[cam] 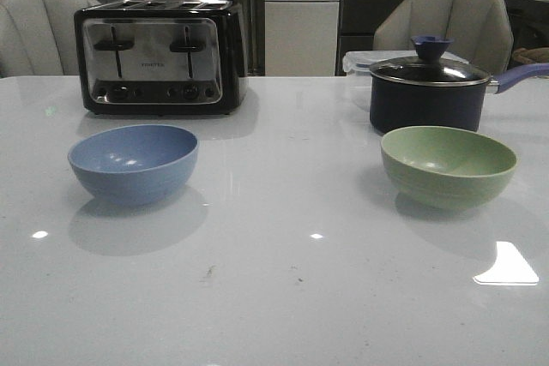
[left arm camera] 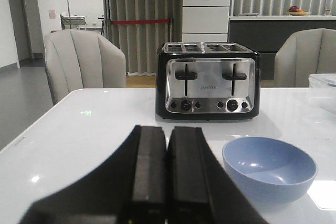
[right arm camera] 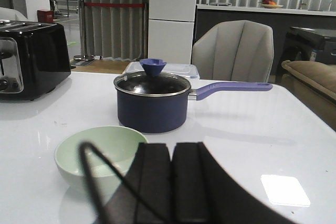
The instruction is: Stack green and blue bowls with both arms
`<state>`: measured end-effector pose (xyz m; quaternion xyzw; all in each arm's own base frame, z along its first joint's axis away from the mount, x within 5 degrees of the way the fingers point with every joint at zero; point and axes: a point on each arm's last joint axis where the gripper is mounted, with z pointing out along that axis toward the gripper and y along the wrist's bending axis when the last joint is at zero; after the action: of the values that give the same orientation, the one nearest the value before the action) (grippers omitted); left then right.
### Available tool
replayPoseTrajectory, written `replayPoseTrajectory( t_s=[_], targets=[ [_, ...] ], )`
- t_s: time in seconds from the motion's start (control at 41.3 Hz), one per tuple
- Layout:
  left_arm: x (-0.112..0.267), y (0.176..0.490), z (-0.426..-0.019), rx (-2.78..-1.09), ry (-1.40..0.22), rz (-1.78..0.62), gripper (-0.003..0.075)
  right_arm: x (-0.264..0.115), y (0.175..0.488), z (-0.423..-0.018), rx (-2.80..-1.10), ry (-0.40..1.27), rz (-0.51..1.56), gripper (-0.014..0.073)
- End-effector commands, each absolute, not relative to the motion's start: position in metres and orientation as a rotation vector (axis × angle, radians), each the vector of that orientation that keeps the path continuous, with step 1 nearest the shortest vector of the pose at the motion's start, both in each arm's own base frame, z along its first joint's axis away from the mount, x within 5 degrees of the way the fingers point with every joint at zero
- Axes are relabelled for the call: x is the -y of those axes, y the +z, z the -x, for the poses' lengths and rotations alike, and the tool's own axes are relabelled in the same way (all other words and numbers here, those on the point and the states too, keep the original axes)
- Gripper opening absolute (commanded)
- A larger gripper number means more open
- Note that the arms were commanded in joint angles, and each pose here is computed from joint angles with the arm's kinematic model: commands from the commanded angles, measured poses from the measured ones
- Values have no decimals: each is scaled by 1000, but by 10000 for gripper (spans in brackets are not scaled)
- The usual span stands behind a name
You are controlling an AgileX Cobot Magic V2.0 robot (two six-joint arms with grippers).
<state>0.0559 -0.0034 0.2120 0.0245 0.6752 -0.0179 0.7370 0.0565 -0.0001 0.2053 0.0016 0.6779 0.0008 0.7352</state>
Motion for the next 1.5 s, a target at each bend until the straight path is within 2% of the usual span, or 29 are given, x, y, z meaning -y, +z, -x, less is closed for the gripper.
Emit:
replayPoseTrajectory(
  t_s=[0.0,0.121,0.315,0.509,0.63,0.775,1.139,1.381,1.478],
  targets=[
    [3,219,-53,-1380,-46,-47,93,0,216,-54,-1374,-12,1,24],
    [3,226,-52,-1320,-46,-45,93,1,222,-52,-1348,1,-12,24],
    [2,271,-39,-1216,-49,-42,93,0,260,-42,-1317,8,-15,24],
    [2,324,-28,-1290,-50,-48,93,0,317,-28,-1313,9,-11,24],
    [2,356,-29,-1348,-50,-51,93,0,343,-33,-1406,11,-9,24],
    [3,374,-41,-1475,-49,-57,93,-1,363,-48,-1559,13,-8,24],
    [6,350,-83,-1863,-45,-74,93,-1,332,-107,-1997,16,-9,24],
    [7,340,-99,-1963,-43,-77,93,0,311,-136,-2175,17,-11,24],
    [7,334,-103,-1992,-43,-78,94,-1,304,-145,-2227,22,-14,60]
  ],
)
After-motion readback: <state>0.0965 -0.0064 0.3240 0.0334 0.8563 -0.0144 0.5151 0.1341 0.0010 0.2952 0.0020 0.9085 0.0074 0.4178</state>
